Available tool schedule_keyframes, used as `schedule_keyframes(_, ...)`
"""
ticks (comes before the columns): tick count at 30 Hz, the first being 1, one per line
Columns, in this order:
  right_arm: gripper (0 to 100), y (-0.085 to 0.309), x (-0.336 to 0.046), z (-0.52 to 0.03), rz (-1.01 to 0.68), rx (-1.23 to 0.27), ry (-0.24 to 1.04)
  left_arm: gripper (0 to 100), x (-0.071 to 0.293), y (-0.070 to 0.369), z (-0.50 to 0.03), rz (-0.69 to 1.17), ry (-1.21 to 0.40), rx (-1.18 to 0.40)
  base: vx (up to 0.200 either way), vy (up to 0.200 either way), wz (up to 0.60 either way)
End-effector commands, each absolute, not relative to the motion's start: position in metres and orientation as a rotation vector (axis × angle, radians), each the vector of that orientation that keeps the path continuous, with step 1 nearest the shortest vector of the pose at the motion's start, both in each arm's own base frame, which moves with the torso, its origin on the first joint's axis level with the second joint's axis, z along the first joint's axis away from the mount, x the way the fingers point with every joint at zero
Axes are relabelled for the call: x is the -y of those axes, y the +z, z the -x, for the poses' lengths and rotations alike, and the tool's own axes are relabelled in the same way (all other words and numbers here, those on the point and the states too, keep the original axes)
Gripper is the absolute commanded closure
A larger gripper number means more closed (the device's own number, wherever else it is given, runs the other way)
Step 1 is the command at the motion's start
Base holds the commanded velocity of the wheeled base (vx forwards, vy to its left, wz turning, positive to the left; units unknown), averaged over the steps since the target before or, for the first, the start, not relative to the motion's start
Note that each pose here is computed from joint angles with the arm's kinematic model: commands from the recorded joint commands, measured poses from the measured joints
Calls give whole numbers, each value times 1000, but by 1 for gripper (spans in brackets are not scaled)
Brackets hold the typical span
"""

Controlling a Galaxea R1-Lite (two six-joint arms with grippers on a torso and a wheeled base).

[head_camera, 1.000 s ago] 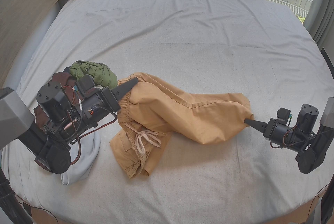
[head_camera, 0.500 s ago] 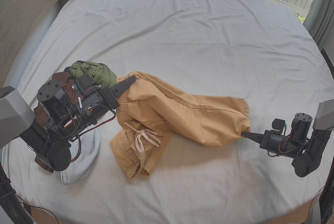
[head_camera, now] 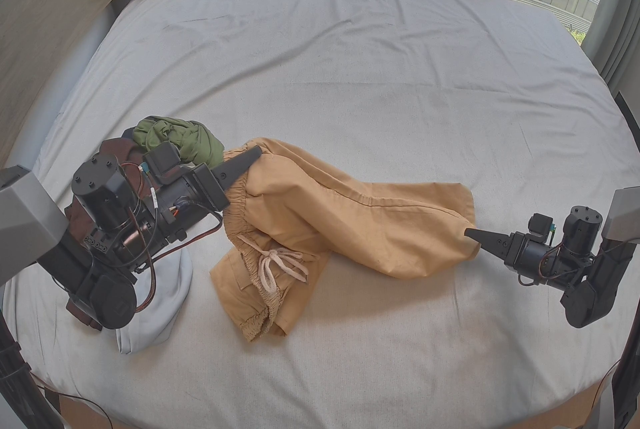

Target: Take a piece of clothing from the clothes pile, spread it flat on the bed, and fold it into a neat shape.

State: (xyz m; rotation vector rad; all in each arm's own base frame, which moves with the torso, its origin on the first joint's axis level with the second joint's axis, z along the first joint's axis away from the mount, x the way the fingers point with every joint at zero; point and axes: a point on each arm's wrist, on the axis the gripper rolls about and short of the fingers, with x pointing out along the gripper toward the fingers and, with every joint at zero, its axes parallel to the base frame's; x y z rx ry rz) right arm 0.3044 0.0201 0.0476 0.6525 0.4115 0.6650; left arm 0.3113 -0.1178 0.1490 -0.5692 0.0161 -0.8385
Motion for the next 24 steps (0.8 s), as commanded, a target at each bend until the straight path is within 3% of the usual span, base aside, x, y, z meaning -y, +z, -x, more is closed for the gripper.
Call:
schedule_keyframes(1, 0, 45, -20, -312, -681, -415, 658, 100, 118, 150, -311, 569, -841, -15, 0, 0, 0)
schedule_keyframes(14, 0, 38, -30, -336, -708, -406, 692, 100, 120, 150, -307, 569, -850, -18, 0, 0, 0)
schedule_keyframes(24, 0, 68, -41, -337, -668, -316, 759, 100, 126, 146, -303, 571, -864, -42, 0, 0, 0)
